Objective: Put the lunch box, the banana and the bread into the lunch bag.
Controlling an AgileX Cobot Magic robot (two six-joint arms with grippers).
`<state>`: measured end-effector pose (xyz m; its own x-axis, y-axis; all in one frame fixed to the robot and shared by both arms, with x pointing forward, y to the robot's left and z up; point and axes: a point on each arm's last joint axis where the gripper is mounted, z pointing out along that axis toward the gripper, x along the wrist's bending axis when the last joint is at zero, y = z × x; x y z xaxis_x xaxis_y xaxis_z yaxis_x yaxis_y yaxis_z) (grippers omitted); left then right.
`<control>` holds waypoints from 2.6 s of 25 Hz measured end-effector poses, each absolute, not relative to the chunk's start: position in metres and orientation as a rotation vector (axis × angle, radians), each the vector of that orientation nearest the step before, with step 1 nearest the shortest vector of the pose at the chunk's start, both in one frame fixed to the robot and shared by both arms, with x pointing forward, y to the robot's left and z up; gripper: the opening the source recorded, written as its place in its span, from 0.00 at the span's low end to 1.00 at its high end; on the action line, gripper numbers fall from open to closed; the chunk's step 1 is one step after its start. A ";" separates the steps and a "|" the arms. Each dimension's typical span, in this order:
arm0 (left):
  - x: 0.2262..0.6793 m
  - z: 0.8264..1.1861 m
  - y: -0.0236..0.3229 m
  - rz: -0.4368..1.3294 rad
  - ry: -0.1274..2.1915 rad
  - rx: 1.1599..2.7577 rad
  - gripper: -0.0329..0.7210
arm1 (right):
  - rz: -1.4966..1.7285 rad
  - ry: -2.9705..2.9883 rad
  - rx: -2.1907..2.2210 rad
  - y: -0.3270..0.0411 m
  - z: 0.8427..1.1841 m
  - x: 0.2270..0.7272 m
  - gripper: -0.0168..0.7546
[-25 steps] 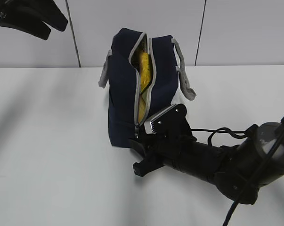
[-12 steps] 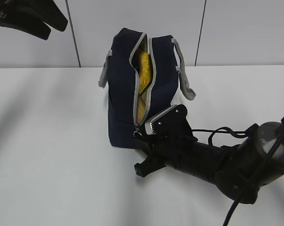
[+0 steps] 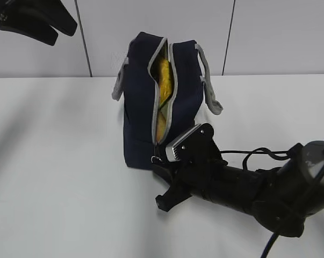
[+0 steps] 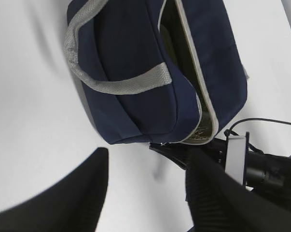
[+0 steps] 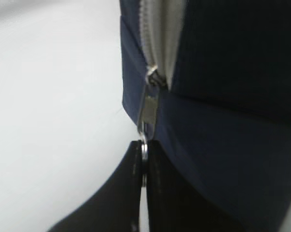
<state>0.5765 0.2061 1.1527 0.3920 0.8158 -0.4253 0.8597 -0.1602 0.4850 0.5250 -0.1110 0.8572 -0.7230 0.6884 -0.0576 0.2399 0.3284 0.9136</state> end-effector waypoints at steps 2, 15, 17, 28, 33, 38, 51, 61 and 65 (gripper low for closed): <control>0.577 1.153 0.206 -0.084 1.431 1.979 0.53 | 1.380 2.152 0.807 -0.112 0.863 0.522 0.00; 0.577 1.153 0.206 -0.084 1.431 1.979 0.53 | 1.464 2.080 0.688 -0.111 0.900 0.517 0.00; 0.577 1.153 0.206 -0.084 1.431 1.979 0.53 | 1.468 2.076 0.665 -0.111 0.907 0.517 0.00; 0.577 1.153 0.206 -0.084 1.431 1.979 0.53 | 1.515 2.163 0.529 -0.118 0.936 0.511 0.00; 0.577 1.153 0.206 -0.084 1.431 1.979 0.53 | 1.557 2.201 0.451 -0.119 0.960 0.514 0.00; 0.577 1.153 0.206 -0.084 1.431 1.979 0.52 | 1.571 2.262 0.376 -0.117 0.983 0.509 0.00; 0.577 1.153 0.206 -0.082 1.427 1.982 0.52 | 1.494 2.190 0.405 -0.117 1.016 0.525 0.00; 0.577 1.153 0.206 -0.072 1.409 1.993 0.52 | 1.441 2.108 0.437 -0.116 1.040 0.544 0.00; 0.577 1.153 0.206 -0.061 1.394 1.999 0.52 | 1.417 2.074 0.451 -0.116 1.051 0.551 0.00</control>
<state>0.5771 0.2060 1.1530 0.4227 0.8101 -0.4064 0.8424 -0.1858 0.5058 0.5505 -0.1159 1.0506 -0.7741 0.5715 -0.2722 -0.0455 0.3786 0.9244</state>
